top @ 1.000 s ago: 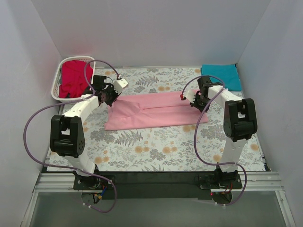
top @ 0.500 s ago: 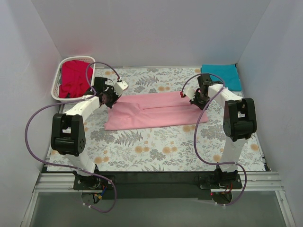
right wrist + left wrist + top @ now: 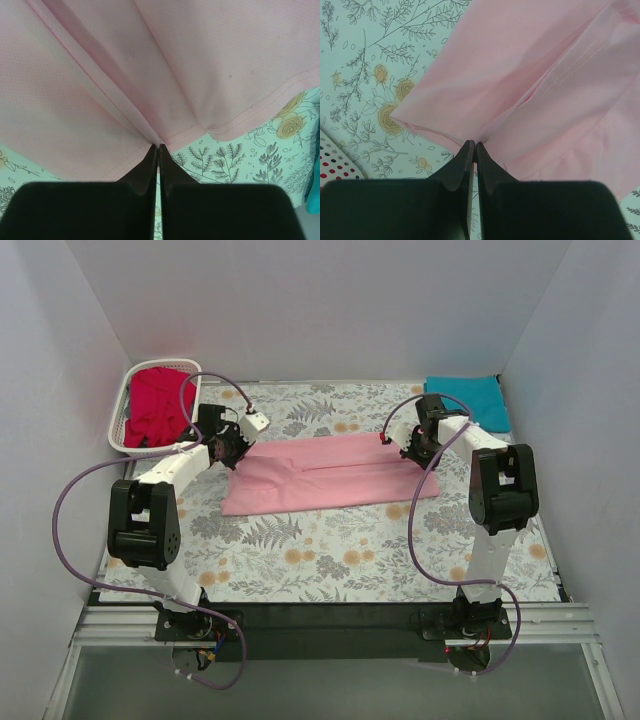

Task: Fold and stack the t-shirts
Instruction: Fold the tshirt

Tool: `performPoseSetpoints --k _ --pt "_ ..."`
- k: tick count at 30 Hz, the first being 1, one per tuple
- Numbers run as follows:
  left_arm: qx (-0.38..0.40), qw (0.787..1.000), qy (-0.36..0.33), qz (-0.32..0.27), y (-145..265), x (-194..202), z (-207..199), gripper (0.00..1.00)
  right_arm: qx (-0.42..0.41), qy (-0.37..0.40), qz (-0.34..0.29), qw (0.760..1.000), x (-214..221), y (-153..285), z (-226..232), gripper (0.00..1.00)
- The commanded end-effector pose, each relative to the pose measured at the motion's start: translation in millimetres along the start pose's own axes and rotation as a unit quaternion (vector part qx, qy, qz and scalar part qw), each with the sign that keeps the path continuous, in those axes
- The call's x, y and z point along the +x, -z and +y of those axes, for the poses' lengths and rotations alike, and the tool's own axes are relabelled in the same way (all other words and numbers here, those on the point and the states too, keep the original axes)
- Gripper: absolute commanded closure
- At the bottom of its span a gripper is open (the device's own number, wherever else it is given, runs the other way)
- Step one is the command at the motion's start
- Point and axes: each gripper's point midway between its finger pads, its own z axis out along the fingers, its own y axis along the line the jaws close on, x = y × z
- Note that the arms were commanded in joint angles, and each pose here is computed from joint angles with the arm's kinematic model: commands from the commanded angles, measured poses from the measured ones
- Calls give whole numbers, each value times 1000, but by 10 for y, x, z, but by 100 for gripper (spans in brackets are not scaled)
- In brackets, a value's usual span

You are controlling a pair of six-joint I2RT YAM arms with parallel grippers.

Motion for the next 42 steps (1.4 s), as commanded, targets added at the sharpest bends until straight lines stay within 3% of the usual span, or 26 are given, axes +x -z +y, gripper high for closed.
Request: performPoseSetpoints --k 1,24,26,27,28,31,36,42 --pt "-18 1000 -3 -12 69 -51 100 100 25 -4 -11 1000 -101 72 -180 99" --pt "-20 1000 3 1 33 37 121 100 28 -23 -14 999 -166 12 -258 99" --pt "-24 1000 19 5 11 35 143 100 33 -26 -1 999 -115 11 -274 91" --pt "-28 999 25 5 3 22 161 86 35 -26 1 999 -108 12 -272 80" --pt "-35 998 42 6 12 12 195 78 39 -29 1 999 -110 46 -281 62" --pt "-41 996 83 -11 122 -147 294 63 60 -41 -9 997 -152 234 -349 47" --pt "-13 986 156 -59 437 -508 196 61 56 -70 -55 994 -328 538 -311 42" --pt "99 959 261 -46 441 -574 -357 66 -45 -135 -87 986 -506 476 36 56"
